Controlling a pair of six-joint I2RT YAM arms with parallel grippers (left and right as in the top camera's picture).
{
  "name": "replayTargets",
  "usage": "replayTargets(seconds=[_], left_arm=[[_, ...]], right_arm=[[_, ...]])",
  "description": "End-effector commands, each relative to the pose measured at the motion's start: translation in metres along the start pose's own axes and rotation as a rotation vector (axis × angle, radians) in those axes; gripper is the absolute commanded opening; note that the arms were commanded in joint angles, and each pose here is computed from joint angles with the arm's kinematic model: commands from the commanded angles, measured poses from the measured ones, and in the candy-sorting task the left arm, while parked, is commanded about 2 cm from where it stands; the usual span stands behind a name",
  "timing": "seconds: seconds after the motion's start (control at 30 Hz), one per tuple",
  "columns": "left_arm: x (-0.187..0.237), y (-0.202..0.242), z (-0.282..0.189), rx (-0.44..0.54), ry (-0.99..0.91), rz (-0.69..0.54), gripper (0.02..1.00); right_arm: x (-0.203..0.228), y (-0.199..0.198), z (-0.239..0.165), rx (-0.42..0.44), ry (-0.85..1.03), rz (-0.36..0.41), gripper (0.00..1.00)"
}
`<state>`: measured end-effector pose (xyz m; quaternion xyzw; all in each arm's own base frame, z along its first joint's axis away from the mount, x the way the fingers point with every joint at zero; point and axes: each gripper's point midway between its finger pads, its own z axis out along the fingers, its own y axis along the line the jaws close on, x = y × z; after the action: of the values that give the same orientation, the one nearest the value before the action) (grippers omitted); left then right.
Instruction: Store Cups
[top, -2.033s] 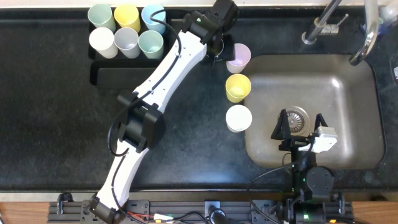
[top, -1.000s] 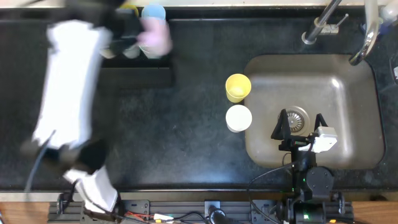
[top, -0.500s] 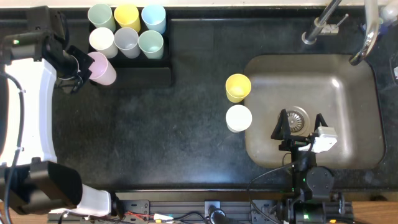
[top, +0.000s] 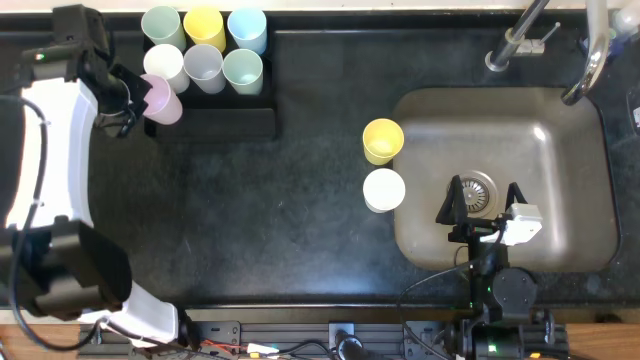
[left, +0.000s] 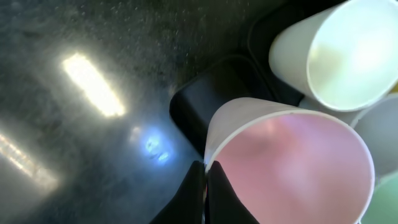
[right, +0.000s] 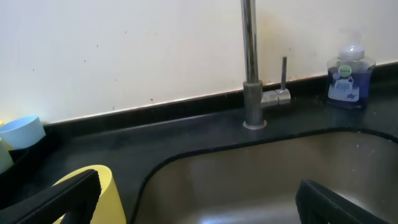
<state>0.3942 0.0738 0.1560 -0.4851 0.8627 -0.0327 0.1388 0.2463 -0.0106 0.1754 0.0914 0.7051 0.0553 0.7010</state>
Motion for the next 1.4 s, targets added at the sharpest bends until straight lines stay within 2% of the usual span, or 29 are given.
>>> replayTargets(seconds=[0.03,0.8,1.4], left_arm=[[-0.009,-0.002,0.004,-0.001,-0.023,-0.031,0.036],[-0.01,-0.002,0.05,-0.059,0.016,-0.029,0.036],[-0.012,0.001,0.063,-0.088,0.012,-0.028,0.036]], right_arm=[[0.003,-0.001,0.0,-0.001,-0.001,0.0,0.998],[0.003,-0.001,0.0,-0.001,-0.001,0.0,0.998],[0.003,-0.001,0.0,-0.001,-0.001,0.0,0.993]])
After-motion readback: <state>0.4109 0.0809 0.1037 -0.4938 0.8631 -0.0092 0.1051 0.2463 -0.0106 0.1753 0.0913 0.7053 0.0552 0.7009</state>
